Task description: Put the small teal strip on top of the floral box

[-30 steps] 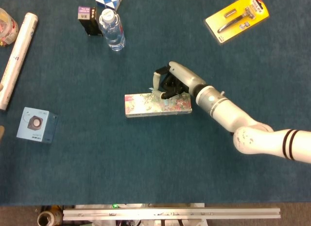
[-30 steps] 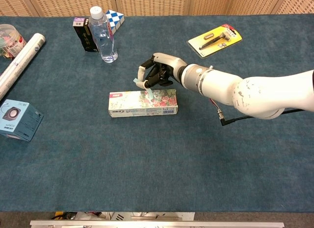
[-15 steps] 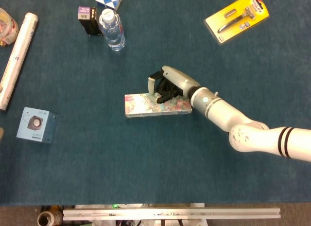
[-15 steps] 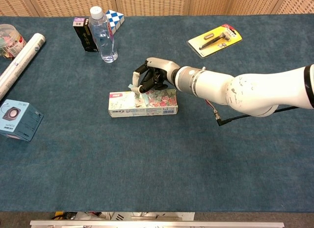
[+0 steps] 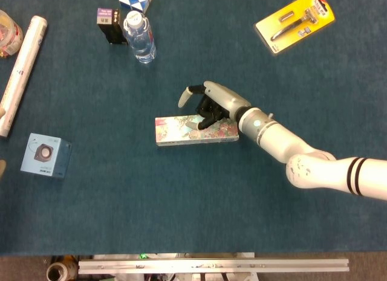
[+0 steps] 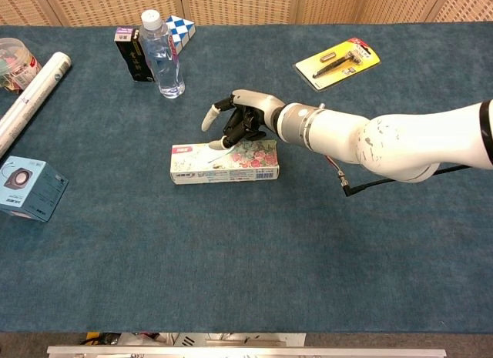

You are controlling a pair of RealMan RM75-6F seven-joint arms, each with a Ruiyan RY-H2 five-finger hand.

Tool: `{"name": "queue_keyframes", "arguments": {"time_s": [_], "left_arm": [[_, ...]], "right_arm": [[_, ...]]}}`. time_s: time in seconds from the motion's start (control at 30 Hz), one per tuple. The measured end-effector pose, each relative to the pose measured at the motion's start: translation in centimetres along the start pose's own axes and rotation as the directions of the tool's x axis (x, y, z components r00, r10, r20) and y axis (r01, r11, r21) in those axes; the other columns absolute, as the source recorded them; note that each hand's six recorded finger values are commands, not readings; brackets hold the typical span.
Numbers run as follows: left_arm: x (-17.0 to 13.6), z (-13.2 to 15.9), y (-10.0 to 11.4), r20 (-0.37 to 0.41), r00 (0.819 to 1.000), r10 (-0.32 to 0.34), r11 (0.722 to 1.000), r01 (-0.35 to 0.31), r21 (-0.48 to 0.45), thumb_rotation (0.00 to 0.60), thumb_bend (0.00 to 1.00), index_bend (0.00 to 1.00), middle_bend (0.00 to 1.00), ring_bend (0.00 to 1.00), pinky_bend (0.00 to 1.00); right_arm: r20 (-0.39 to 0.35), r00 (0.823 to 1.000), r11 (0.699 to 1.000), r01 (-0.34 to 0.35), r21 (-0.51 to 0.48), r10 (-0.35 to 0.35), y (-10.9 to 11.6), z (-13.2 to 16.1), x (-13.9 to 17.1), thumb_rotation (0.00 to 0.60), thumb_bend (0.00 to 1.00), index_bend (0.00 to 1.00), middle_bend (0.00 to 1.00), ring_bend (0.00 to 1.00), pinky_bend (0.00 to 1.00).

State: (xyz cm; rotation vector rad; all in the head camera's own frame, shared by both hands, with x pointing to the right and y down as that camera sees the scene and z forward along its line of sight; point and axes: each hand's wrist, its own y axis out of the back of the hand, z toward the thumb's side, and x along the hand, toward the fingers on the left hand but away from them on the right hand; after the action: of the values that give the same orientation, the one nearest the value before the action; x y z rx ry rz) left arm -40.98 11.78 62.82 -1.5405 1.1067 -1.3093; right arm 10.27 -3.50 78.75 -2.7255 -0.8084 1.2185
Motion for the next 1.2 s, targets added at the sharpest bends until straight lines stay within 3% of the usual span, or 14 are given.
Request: {"name": "queue_keyframes", "arguments": {"time_s": [0.43, 0.67, 0.77, 0.83, 0.87, 0.93, 1.2], "left_arm": [[-0.1, 0.1, 0.5, 0.007, 1.000, 0.012, 1.000, -0.012, 0.001, 0.600, 0.25, 0.13, 0.20, 0.18, 0.07], [0.1, 0.2, 0.7, 0.018, 1.000, 0.015, 1.000, -0.015, 0.008, 0.600, 0.25, 0.13, 0.20, 0.18, 0.07], [0.2, 0.2, 0.8, 0.021, 1.000, 0.015, 1.000, -0.016, 0.013, 0.600, 0.25, 0.13, 0.20, 0.18, 0.07], [0.3, 0.2, 0.8, 0.022, 1.000, 0.015, 1.000, -0.015, 0.015, 0.600, 0.25, 0.13, 0.20, 0.18, 0.07], [0.3, 0.2, 0.8, 0.023, 1.000, 0.013, 1.000, -0.014, 0.015, 0.600, 0.25, 0.13, 0.20, 0.18, 0.07], [0.4, 0.2, 0.8, 0.026, 1.000, 0.011, 1.000, -0.011, 0.017, 0.600, 0.25, 0.13, 0.20, 0.18, 0.07], [0.8, 0.7, 0.8, 0.042, 0.999, 0.008, 1.000, -0.009, 0.021, 0.600, 0.25, 0.13, 0.20, 0.18, 0.07]], "right_arm": [[-0.024, 0.999, 0.999, 0.025, -0.020, -0.025, 1.5, 0.4, 1.4, 0.600, 0.15, 0.39, 0.98, 1.00, 1.00], [-0.056, 0.994, 0.995, 0.099, 0.009, -0.098, 3.4, 0.6, 2.6, 0.600, 0.16, 0.39, 0.96, 1.00, 1.00], [-0.082, 0.986, 0.982, 0.155, 0.107, -0.147, 4.5, 0.6, 3.2, 0.527, 0.25, 0.39, 0.86, 0.96, 1.00], [-0.112, 0.977, 0.956, 0.203, 0.213, -0.183, 5.3, 0.7, 3.7, 0.448, 0.37, 0.39, 0.74, 0.84, 0.99], [-0.129, 0.972, 0.940, 0.225, 0.257, -0.198, 5.6, 0.8, 4.0, 0.437, 0.40, 0.39, 0.70, 0.80, 0.96], [-0.166, 0.961, 0.900, 0.268, 0.344, -0.223, 6.1, 1.0, 4.7, 0.396, 0.49, 0.40, 0.60, 0.68, 0.84], [-0.229, 0.951, 0.777, 0.304, 0.552, -0.209, 6.1, 1.1, 6.6, 0.317, 0.66, 0.44, 0.46, 0.45, 0.52]]}}
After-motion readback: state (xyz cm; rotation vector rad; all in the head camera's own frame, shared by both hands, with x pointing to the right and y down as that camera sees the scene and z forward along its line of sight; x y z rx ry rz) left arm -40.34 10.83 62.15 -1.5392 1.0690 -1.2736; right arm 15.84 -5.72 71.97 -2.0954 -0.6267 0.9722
